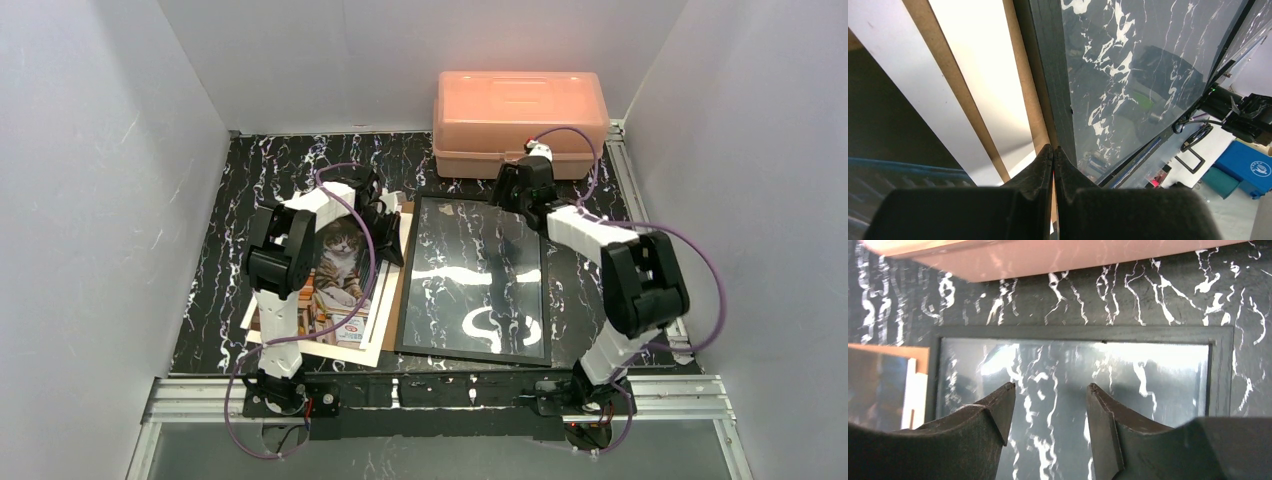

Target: Put the photo into the frame

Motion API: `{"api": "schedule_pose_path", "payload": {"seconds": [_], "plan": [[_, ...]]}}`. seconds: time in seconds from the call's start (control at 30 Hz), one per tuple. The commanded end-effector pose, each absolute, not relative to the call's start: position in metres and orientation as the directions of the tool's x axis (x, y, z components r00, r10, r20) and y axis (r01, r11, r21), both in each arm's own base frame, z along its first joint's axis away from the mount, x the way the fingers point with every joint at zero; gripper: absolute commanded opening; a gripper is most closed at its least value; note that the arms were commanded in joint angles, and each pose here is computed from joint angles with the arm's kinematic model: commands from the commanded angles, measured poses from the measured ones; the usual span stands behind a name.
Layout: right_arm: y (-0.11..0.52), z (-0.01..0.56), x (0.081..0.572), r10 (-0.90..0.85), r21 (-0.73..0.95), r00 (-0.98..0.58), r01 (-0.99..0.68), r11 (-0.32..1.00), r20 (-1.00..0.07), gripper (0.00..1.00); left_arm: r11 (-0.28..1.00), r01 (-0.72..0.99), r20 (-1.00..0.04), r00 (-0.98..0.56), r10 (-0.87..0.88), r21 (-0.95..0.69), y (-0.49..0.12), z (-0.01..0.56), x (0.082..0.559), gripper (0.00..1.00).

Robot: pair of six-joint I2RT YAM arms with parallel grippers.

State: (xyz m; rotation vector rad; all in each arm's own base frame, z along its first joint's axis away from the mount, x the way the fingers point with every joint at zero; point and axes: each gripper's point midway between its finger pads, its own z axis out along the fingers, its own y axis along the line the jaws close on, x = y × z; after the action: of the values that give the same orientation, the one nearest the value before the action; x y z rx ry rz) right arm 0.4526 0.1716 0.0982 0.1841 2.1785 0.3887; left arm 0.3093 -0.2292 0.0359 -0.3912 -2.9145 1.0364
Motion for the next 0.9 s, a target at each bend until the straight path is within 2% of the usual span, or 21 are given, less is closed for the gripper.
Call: {"api": "schedule_pose_path", "payload": {"seconds": [0.0,0.13,0.3,0.43,0.6,0.87], "plan": [[0.189,0.119,0.41,0.258,0.369,-0.608,-0.062,0.927,-0.751,0.64,0.712,0.25,-0.096,-0.963,0.25,-0.656,-0.227,0.073,0.308,0.0],[0.215,0.12,0.36,0.218,0.373,-0.655,-0.106,0.922,-0.723,0.64,0.692,0.276,-0.119,-0.956,0.267,-0.667,-0.22,0.101,0.304,0.0],[0.236,0.104,0.286,0.172,0.381,-0.735,-0.126,0.916,-0.656,0.57,0.682,0.303,-0.116,-0.945,0.306,-0.665,-0.196,0.128,0.292,0.01],[0.248,0.088,0.228,0.126,0.386,-0.795,-0.144,0.911,-0.593,0.56,0.697,0.291,-0.101,-0.948,0.302,-0.655,-0.162,0.141,0.286,0.02],[0.205,0.076,0.176,0.145,0.34,-0.839,-0.05,0.939,-0.524,0.47,0.719,0.315,-0.121,-0.943,0.309,-0.619,-0.133,0.149,0.274,0.03],[0.15,0.053,0.121,0.238,0.333,-0.883,0.1,0.938,-0.406,0.33,0.74,0.309,-0.139,-0.949,0.284,-0.598,-0.121,0.153,0.275,0.02]]}}
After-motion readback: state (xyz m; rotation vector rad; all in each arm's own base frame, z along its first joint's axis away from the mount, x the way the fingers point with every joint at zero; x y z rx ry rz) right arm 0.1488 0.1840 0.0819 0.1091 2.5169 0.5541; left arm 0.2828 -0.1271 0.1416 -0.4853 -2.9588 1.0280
